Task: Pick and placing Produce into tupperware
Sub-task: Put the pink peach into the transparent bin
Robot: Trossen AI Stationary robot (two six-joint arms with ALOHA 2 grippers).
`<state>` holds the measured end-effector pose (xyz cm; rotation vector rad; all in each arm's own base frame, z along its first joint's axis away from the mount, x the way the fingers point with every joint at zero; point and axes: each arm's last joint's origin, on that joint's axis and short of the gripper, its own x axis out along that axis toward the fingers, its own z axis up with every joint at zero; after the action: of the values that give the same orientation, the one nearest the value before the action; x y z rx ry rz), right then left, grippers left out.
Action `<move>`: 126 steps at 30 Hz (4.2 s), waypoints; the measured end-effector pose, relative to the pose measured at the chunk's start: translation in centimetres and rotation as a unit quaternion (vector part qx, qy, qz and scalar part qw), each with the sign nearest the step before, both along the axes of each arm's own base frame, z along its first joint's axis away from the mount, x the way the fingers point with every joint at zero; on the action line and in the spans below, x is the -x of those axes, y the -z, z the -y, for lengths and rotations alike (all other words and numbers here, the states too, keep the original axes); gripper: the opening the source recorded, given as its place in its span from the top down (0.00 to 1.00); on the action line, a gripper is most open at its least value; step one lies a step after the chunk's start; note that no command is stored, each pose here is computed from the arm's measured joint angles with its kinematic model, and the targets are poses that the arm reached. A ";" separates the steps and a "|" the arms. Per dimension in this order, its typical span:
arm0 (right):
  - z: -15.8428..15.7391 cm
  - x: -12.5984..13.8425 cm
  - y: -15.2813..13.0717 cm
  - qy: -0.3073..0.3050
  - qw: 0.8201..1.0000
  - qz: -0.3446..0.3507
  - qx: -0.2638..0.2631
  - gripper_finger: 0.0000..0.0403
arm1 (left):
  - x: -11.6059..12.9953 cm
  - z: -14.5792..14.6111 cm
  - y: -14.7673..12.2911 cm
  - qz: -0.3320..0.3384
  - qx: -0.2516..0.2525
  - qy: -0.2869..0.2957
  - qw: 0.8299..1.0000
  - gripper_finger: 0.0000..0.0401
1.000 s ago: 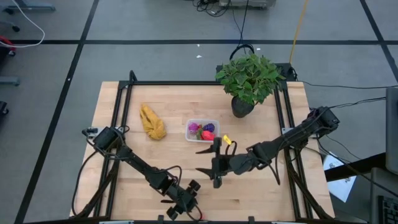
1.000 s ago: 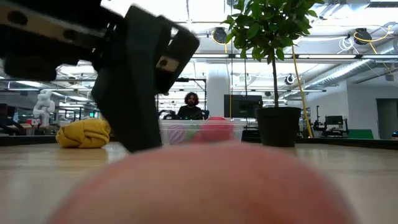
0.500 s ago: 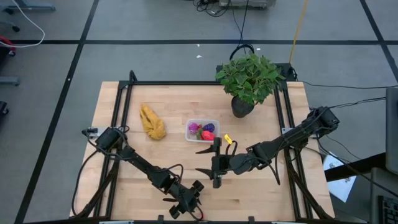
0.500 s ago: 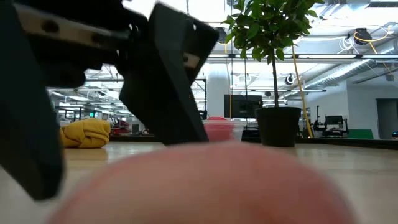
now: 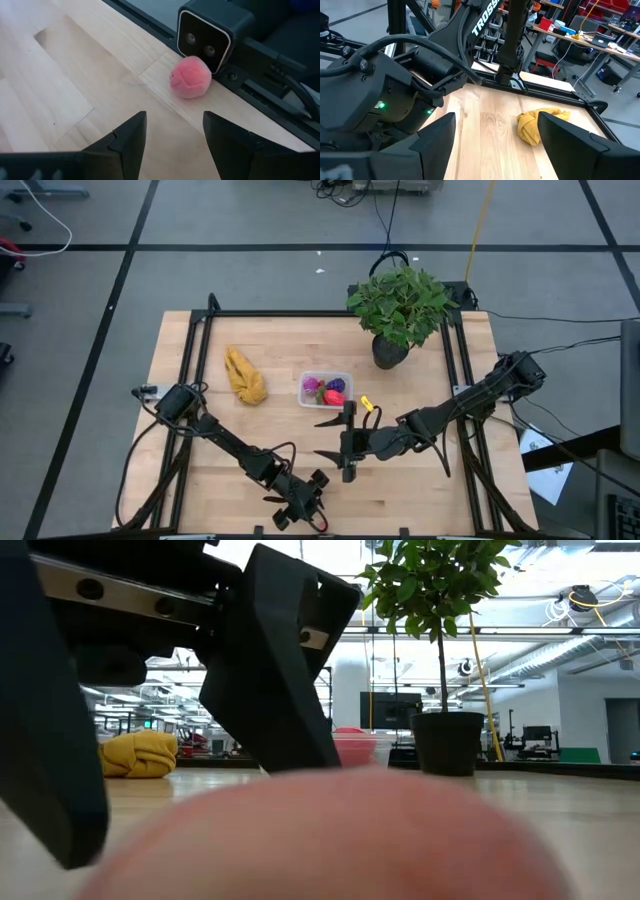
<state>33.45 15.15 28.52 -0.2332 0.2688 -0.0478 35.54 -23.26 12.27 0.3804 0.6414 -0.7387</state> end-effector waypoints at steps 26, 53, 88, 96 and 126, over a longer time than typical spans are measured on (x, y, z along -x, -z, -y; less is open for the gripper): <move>0.0 0.0 -0.1 0.001 1.000 0.004 -0.007 0.32 | -0.5 0.5 1.5 0.005 0.032 0.038 0.999 0.50; 0.0 -0.1 -0.1 0.002 1.000 0.008 -0.013 0.32 | -1.0 0.2 1.2 0.030 0.037 0.045 0.998 0.50; 0.0 -0.1 -0.1 0.002 1.000 0.008 -0.013 0.32 | -1.1 0.3 1.3 0.026 0.052 0.056 0.997 0.72; 0.0 -0.1 -0.1 0.002 1.000 0.008 -0.013 0.32 | -1.1 0.3 1.3 0.027 0.052 0.056 0.997 0.75; 0.0 -0.1 -0.1 0.002 1.000 0.007 -0.013 0.32 | -1.4 -0.2 1.4 0.023 0.049 0.038 0.998 0.92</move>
<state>33.51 15.13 28.66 -0.2065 0.2550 -0.0494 36.92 -23.03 10.89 0.3327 0.5469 -0.8283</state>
